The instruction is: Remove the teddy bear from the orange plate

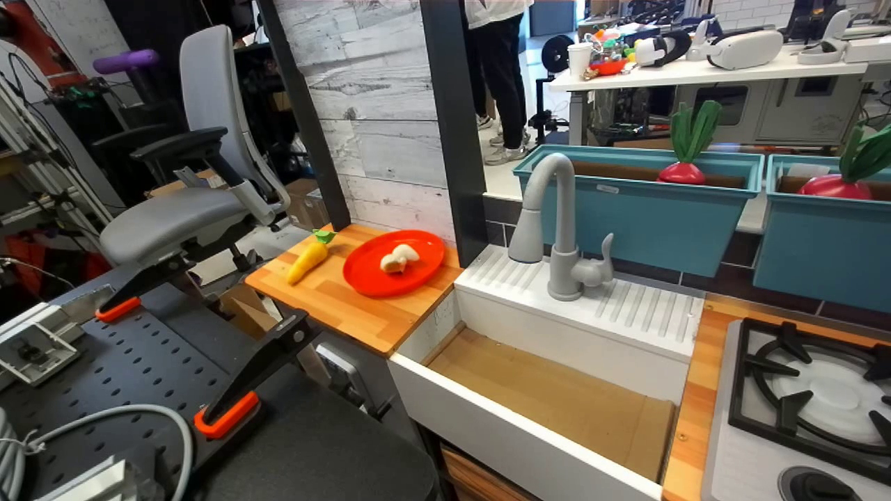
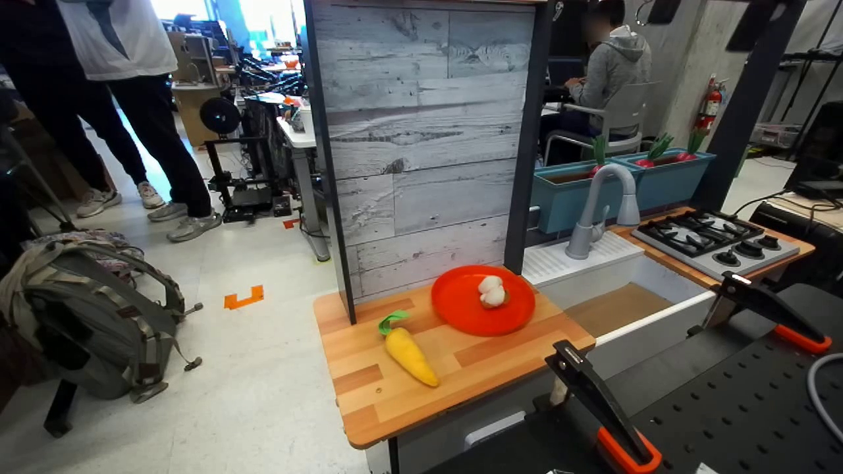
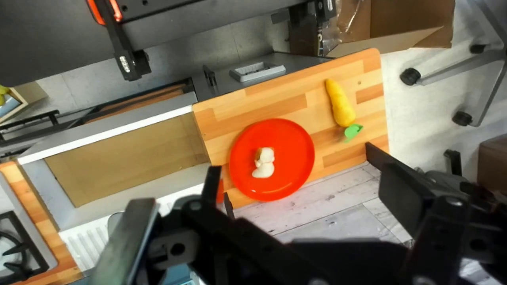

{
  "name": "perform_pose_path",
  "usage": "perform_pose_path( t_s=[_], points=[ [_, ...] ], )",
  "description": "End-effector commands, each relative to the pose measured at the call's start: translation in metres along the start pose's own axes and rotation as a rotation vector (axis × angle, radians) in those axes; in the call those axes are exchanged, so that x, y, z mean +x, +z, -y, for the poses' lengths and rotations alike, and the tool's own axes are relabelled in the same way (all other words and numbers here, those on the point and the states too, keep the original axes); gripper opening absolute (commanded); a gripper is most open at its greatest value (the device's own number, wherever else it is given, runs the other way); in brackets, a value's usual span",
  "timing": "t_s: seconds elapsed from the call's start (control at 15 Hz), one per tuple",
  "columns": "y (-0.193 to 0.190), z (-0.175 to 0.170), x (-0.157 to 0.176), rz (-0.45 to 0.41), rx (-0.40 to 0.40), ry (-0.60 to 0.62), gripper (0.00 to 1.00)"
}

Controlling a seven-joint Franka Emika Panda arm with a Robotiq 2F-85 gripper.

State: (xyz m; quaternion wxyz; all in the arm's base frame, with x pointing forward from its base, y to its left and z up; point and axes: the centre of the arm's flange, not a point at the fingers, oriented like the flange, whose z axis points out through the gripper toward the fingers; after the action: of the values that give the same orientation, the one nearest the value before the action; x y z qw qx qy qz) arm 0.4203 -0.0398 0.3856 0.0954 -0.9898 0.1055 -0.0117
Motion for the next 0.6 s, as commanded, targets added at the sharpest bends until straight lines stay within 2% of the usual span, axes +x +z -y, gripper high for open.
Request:
perform_pose_path(
  t_s=[0.0, 0.2, 0.53],
  points=[
    [0.061, 0.022, 0.035, -0.008, 0.021, -0.020, 1.00],
    [0.114, 0.036, 0.056, 0.020, 0.005, -0.024, 1.00],
    [0.195, 0.047, 0.096, 0.013, -0.003, 0.005, 1.00]
  ],
)
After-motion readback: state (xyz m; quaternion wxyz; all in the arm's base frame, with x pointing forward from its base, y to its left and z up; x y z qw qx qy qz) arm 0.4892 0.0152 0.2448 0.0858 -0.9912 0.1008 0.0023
